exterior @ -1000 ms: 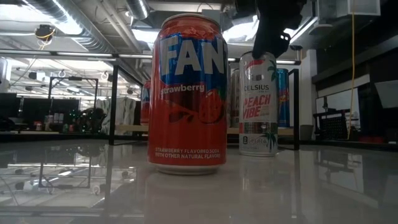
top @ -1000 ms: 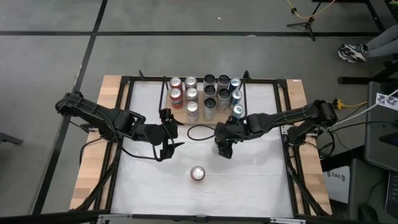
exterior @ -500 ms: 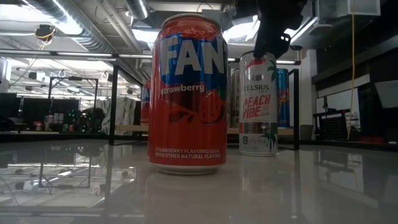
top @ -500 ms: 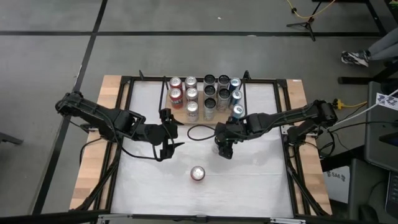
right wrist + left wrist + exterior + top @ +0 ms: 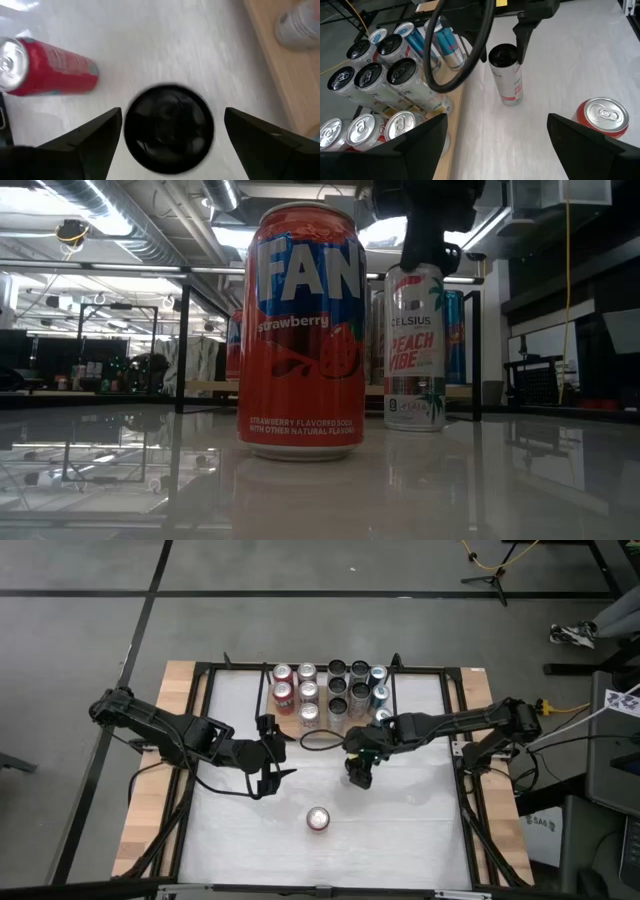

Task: Place canned beverage on shelf
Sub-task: Put the white pink soda can onto the shelf aligned with the other white pink soda cans

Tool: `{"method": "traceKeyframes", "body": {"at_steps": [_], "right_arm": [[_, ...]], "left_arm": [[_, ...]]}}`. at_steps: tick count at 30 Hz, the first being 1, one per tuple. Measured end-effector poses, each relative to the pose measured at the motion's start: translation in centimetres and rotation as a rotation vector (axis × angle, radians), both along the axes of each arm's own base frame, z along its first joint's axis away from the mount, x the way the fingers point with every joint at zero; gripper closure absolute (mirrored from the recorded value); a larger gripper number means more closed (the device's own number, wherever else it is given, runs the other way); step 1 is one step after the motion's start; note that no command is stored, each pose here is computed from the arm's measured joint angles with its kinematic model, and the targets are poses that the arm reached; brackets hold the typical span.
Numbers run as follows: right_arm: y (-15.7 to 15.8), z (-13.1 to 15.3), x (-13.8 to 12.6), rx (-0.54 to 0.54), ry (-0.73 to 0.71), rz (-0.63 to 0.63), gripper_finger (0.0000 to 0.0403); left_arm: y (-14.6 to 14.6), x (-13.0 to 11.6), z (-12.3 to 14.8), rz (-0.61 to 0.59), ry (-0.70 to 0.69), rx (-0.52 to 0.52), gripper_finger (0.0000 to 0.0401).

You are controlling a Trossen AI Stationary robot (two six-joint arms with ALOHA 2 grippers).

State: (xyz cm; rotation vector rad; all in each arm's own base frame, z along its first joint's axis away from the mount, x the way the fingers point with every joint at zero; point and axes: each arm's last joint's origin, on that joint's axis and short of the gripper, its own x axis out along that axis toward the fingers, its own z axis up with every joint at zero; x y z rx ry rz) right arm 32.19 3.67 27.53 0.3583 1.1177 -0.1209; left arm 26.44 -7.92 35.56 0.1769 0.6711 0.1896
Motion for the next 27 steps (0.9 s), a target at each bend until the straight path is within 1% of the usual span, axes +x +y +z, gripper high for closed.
{"method": "traceKeyframes", "body": {"at_steps": [5,9,12,27], "right_arm": [[0.1,-0.6,0.7,0.012,-0.014,0.015,0.0056],[0.3,-2.1,1.4,0.025,0.046,0.027,0.0056],[0.3,-2.6,1.6,0.032,0.065,0.031,0.0056],[0.4,-2.7,1.6,0.069,0.073,0.047,0.0056]], "left_arm": [[0.0,0.0,0.0,0.000,0.000,0.000,0.0067],[0.0,0.0,0.0,0.000,0.000,0.000,0.0067],[0.0,0.0,0.0,0.000,0.000,0.000,0.0067],[0.0,0.0,0.0,0.000,0.000,0.000,0.0067]]}}
